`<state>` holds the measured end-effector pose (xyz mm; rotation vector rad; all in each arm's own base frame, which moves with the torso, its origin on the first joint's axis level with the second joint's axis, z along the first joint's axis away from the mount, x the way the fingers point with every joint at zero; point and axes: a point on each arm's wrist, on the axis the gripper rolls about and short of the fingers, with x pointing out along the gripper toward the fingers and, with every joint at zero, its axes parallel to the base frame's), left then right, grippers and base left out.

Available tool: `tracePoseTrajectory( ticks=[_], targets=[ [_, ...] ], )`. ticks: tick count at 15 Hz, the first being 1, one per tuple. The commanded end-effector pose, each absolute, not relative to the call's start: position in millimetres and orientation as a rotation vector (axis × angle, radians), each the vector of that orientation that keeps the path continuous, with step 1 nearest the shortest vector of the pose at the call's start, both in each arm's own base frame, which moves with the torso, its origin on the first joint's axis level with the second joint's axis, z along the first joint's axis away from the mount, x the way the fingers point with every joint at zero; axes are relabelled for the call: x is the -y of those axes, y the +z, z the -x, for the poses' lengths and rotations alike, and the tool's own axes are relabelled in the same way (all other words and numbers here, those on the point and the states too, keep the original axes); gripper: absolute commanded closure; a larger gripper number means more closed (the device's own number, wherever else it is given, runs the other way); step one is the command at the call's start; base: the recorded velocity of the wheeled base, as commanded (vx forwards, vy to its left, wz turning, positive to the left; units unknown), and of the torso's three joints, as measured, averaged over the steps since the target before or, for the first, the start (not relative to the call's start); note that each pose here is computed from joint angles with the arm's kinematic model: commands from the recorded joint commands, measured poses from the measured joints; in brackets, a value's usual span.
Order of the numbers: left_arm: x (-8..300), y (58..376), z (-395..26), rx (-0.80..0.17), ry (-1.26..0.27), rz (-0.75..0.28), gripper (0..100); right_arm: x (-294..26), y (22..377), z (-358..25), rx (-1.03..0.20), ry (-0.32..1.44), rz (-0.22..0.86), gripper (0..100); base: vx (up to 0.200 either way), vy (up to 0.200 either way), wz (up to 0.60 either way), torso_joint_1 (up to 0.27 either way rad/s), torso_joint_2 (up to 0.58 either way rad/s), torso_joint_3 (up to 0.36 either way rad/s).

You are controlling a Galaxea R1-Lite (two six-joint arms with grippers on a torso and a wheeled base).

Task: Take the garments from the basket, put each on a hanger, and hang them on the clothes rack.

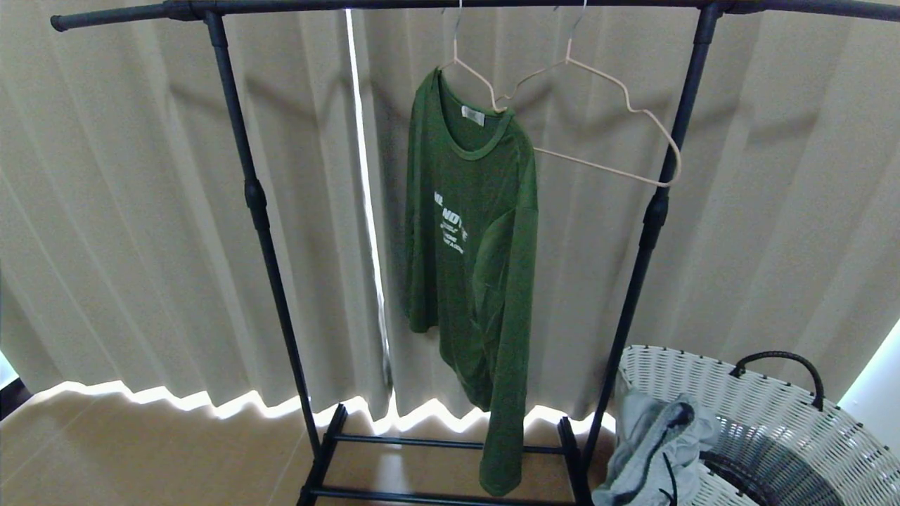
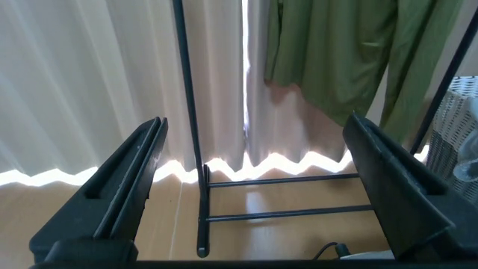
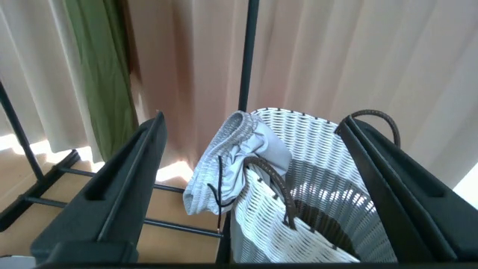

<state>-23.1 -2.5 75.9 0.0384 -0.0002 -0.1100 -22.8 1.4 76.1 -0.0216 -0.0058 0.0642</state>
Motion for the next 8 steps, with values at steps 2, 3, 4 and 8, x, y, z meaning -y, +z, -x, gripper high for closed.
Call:
tracePoseTrajectory(
  ticks=[2,3,4,8],
  targets=[
    [2.6,75.9,23.2,0.001,-0.109,-0.038,0,-1.3,76.0,22.8,0.005,0.063,0.022,0,0.0,0.0,0.0,0.0,0.0,0.0],
    [2.6,75.9,23.2,0.001,-0.109,-0.038,0,-1.3,76.0,22.8,0.005,0.063,0.022,0,0.2,0.0,0.0,0.002,0.0,0.002],
    [2.6,75.9,23.2,0.0,-0.107,-0.037,0,-1.3,76.0,22.8,0.005,0.063,0.023,0,0.2,0.0,0.0,0.002,0.0,-0.002],
    [2.6,75.9,23.2,0.001,-0.107,-0.04,0,-1.3,76.1,22.8,0.007,0.06,0.019,0,0.2,0.0,0.0,-0.002,0.0,0.002]
  ],
)
